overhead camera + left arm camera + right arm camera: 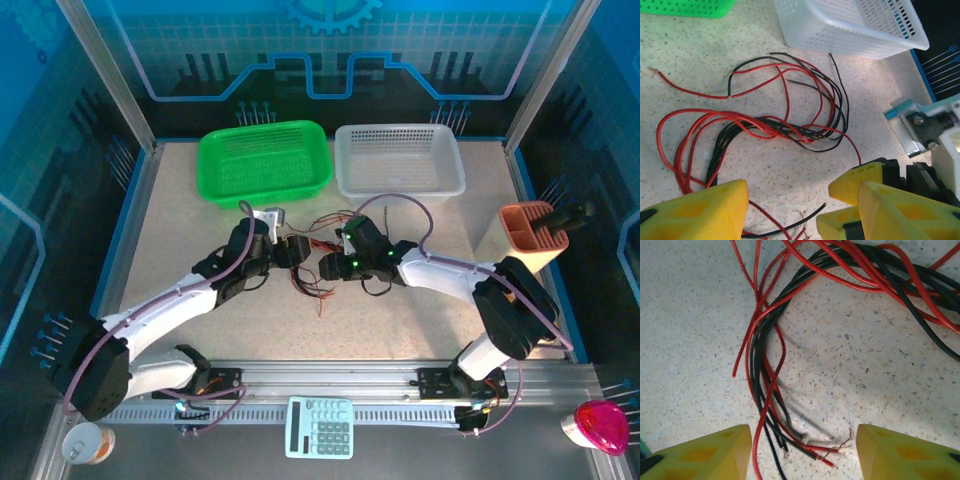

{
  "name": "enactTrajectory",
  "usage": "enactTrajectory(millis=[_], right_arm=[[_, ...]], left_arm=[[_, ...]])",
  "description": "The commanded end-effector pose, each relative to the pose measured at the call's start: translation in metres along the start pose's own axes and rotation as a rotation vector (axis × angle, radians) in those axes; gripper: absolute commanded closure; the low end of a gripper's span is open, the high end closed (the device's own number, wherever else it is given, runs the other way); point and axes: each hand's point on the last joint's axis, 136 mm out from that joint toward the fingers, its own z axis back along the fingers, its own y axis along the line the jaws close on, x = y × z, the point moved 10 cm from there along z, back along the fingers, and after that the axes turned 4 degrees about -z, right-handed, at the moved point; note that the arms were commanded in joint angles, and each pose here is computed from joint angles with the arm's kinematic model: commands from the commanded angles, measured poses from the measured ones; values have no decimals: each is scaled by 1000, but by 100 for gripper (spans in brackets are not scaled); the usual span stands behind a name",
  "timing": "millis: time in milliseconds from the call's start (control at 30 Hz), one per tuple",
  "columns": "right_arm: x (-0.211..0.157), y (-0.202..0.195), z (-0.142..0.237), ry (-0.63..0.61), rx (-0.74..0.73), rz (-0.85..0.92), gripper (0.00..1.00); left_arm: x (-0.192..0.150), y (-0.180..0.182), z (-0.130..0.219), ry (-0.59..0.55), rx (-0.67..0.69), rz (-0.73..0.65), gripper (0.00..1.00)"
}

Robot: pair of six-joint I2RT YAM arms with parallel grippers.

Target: Untangle the cables

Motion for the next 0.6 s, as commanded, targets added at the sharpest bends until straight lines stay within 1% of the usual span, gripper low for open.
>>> enactTrajectory(millis=[0, 67, 133, 233, 333, 433, 567], right_arm=[[6, 7, -9, -20, 48, -27, 46], [5, 6, -15, -12, 45, -41, 48], [3, 4, -19, -8, 44, -52, 54], [1, 1, -22, -3, 44, -69, 74], [2, 3, -18, -16, 52, -72, 99], [9, 8, -2, -44, 67, -57, 100], [31, 34, 45, -131, 126, 3, 100]], left_arm=[[-4, 3, 7, -2, 29, 1, 39], [-5, 3, 8, -4, 29, 1, 39], [-4, 3, 9, -7, 27, 1, 39], [-4, 3, 10, -11, 28, 3, 39], [-4, 2, 10, -12, 28, 2, 38], [-5, 4, 10, -6, 34, -8, 36], [-6, 3, 10, 7, 31, -38, 31]])
